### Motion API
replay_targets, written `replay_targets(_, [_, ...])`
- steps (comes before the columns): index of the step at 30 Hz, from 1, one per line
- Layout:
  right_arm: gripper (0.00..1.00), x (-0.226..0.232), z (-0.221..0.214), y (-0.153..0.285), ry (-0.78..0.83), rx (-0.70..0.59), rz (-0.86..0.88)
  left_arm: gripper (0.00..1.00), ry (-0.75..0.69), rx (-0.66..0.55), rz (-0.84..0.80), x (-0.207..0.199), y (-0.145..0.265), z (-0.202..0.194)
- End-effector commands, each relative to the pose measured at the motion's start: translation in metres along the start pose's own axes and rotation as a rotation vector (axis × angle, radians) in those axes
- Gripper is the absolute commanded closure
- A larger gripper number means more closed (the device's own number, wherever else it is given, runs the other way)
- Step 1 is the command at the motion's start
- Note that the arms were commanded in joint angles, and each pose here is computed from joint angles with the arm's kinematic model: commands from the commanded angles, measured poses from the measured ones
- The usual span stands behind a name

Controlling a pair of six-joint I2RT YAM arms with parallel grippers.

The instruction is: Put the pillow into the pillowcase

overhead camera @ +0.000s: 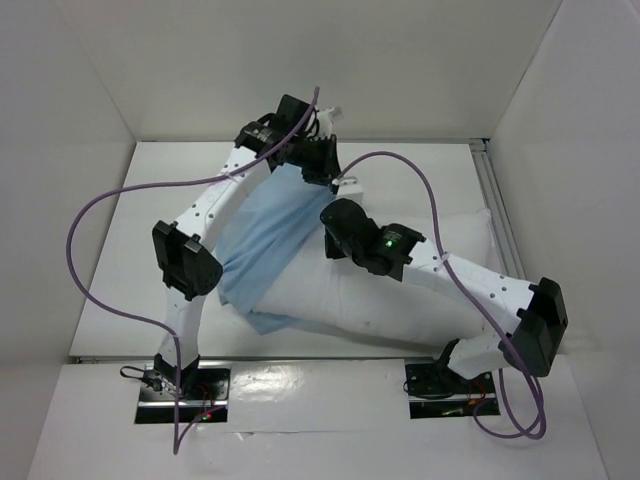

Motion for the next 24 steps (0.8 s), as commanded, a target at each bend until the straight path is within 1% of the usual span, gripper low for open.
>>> replay_targets(1, [1.00, 0.001, 0.025, 0.013, -0.114, -0.127, -0.030, 1.00, -0.018, 0.047, -0.184, -0.028, -0.006, -0.011])
replay_targets(4, [1.00, -0.036, 0.036, 0.010, -0.241, -0.187, -0.157, 1.00, 0.019, 0.117, -0.151, -0.014, -0.032, -0.018])
replay_targets(5, [1.00, -0.043, 0.038, 0.010, -0.261, -0.205, -0.170, 1.00, -0.002, 0.100, -0.141, -0.016, -0.027, -0.016])
replay_targets(6, [1.00, -0.050, 0.038, 0.009, -0.275, -0.213, -0.184, 0.93, 0.016, 0.069, -0.120, -0.008, -0.019, -0.006])
replay_targets(7, [1.00, -0.055, 0.041, 0.008, -0.277, -0.220, -0.186, 0.73, -0.012, 0.018, -0.127, -0.014, -0.001, 0.001])
replay_targets(8, [1.00, -0.064, 0.039, 0.004, -0.278, -0.211, -0.215, 0.58, -0.025, -0.033, -0.100, -0.012, 0.012, 0.006])
replay_targets(9, [1.00, -0.068, 0.039, 0.003, -0.270, -0.209, -0.226, 0.46, -0.020, -0.094, -0.084, -0.009, 0.031, 0.017])
replay_targets(10, [1.00, -0.070, 0.038, 0.000, -0.261, -0.200, -0.237, 0.35, -0.030, -0.130, -0.064, -0.007, 0.045, 0.019])
replay_targets(11, [1.00, -0.077, 0.038, -0.001, -0.253, -0.198, -0.256, 0.25, -0.046, -0.201, -0.041, -0.012, 0.073, 0.018])
replay_targets(12, [1.00, -0.079, 0.040, -0.005, -0.257, -0.193, -0.257, 0.23, -0.063, -0.247, -0.026, -0.012, 0.090, 0.019])
replay_targets(13, [1.00, -0.084, 0.038, -0.011, -0.247, -0.168, -0.278, 0.23, -0.045, -0.270, 0.017, -0.001, 0.102, 0.018])
replay_targets(14, [1.00, -0.093, 0.044, -0.012, -0.264, -0.165, -0.295, 0.25, -0.057, -0.359, 0.046, -0.008, 0.133, 0.011])
replay_targets(15, [1.00, -0.096, 0.044, -0.014, -0.267, -0.151, -0.301, 0.34, -0.061, -0.393, 0.078, -0.005, 0.145, 0.005])
replay_targets(16, [1.00, -0.098, 0.046, -0.016, -0.272, -0.148, -0.297, 0.39, -0.065, -0.419, 0.111, -0.003, 0.154, -0.003])
replay_targets(17, [1.00, -0.096, 0.047, -0.020, -0.274, -0.152, -0.283, 0.47, -0.030, -0.391, 0.179, 0.015, 0.148, -0.018])
replay_targets(18, [1.00, -0.104, 0.051, -0.020, -0.290, -0.159, -0.293, 0.57, -0.016, -0.412, 0.236, 0.024, 0.154, -0.029])
replay_targets(19, [1.00, -0.101, 0.049, -0.024, -0.285, -0.143, -0.273, 0.70, -0.029, -0.455, 0.235, 0.022, 0.173, -0.047])
replay_targets(20, [1.00, -0.103, 0.051, -0.028, -0.290, -0.138, -0.272, 0.72, 0.009, -0.387, 0.293, 0.049, 0.156, -0.068])
replay_targets(21, [1.00, -0.106, 0.055, -0.027, -0.298, -0.148, -0.278, 0.72, 0.027, -0.372, 0.302, 0.059, 0.154, -0.082])
replay_targets(22, [1.00, -0.105, 0.053, -0.031, -0.283, -0.131, -0.271, 0.67, 0.052, -0.360, 0.311, 0.067, 0.149, -0.097])
replay_targets(23, [1.00, -0.105, 0.054, -0.033, -0.283, -0.131, -0.271, 0.37, 0.077, -0.331, 0.324, 0.085, 0.139, -0.125])
replay_targets(24, [1.00, -0.103, 0.056, -0.033, -0.286, -0.140, -0.255, 0.24, 0.108, -0.325, 0.316, 0.092, 0.135, -0.136])
Point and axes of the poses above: each gripper's point midway between its finger pads, its own y axis back along the fingers, its own x axis along the line the jaws close on, z = x × y, the point moved 9 cm from there along y, back along the fingers, and after that the axes turned 15 degrees about y, right-handed, at the moved point
